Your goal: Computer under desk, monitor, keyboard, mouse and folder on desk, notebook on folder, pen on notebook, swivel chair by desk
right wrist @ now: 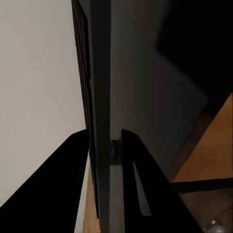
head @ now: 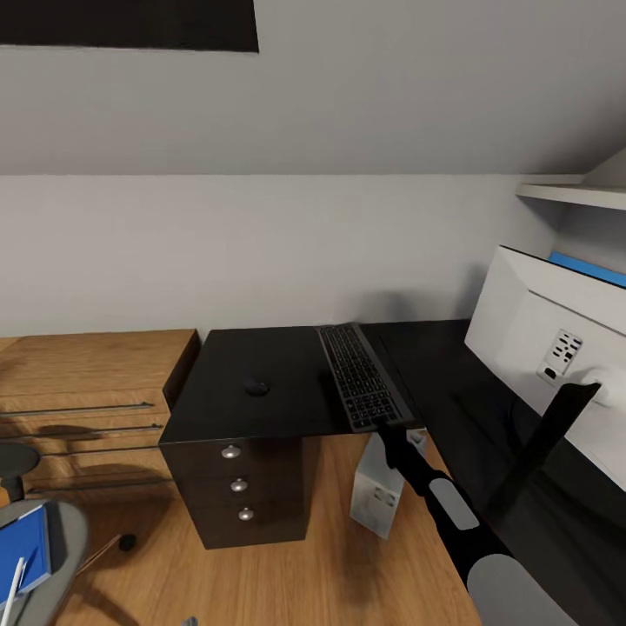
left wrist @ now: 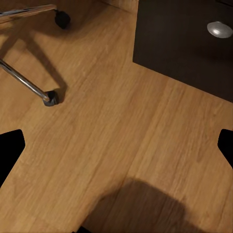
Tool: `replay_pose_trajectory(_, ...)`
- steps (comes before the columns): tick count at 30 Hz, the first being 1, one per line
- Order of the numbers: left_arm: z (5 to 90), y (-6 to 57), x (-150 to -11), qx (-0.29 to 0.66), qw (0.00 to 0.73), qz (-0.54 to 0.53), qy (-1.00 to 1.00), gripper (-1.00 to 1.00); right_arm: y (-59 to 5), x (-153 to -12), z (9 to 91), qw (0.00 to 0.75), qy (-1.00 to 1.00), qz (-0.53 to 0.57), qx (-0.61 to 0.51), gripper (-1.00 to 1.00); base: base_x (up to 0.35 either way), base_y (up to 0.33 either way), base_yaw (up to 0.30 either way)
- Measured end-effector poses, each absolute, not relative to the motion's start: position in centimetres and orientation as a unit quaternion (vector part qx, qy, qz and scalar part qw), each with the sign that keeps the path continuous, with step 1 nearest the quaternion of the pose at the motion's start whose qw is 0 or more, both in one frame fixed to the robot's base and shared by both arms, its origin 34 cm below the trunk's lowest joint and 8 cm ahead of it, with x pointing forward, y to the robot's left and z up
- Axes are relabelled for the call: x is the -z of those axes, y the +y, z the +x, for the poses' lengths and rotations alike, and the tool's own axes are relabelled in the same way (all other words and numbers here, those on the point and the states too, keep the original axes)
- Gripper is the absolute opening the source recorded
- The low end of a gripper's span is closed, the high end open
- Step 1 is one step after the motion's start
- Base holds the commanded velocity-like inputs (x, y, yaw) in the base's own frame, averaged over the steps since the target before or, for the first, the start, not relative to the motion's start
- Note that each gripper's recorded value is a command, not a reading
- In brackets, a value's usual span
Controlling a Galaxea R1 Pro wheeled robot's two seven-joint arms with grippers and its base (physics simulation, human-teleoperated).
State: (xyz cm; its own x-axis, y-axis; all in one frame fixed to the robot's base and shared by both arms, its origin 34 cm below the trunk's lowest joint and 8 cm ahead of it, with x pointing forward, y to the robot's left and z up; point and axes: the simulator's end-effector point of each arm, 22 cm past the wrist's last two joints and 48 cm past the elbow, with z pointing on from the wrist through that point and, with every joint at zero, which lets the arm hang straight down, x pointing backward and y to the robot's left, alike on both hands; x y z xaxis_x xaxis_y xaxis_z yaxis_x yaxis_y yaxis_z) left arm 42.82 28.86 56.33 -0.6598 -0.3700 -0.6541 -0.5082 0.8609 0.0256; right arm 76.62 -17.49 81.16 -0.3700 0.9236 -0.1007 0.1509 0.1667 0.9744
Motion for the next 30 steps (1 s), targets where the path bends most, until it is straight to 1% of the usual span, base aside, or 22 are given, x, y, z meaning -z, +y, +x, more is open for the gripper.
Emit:
replay_pose_trajectory(15, 42.9, 28.8, -56.3, -0.102, 0.334, -0.242, 0.905, 1.0, -18.9, -80.8, 76.8, 0.38, 0.643, 0.442, -0.497, -1.0, -0.003, 0.0, 0.0)
replay_pose_trajectory(22, 42.9, 28.8, -56.3, -0.102, 0.334, -0.242, 0.905, 1.0, -19.0, -80.6, 76.9, 0.379, 0.64, 0.447, -0.496, -1.0, -0.183, 0.0, 0.0)
replay_pose_trajectory(27, 43.2, 28.6, -56.5, -0.099, 0.337, -0.243, 0.904, 1.0, -19.1, -80.6, 76.9, 0.379, 0.64, 0.448, -0.496, -1.0, -0.052, 0.0, 0.0)
replay_pose_trajectory(30, 44.6, 27.9, -57.4, -0.087, 0.351, -0.247, 0.899, 1.0, -19.2, -80.6, 76.8, 0.379, 0.64, 0.449, -0.496, -1.0, -0.013, 0.0, 0.0)
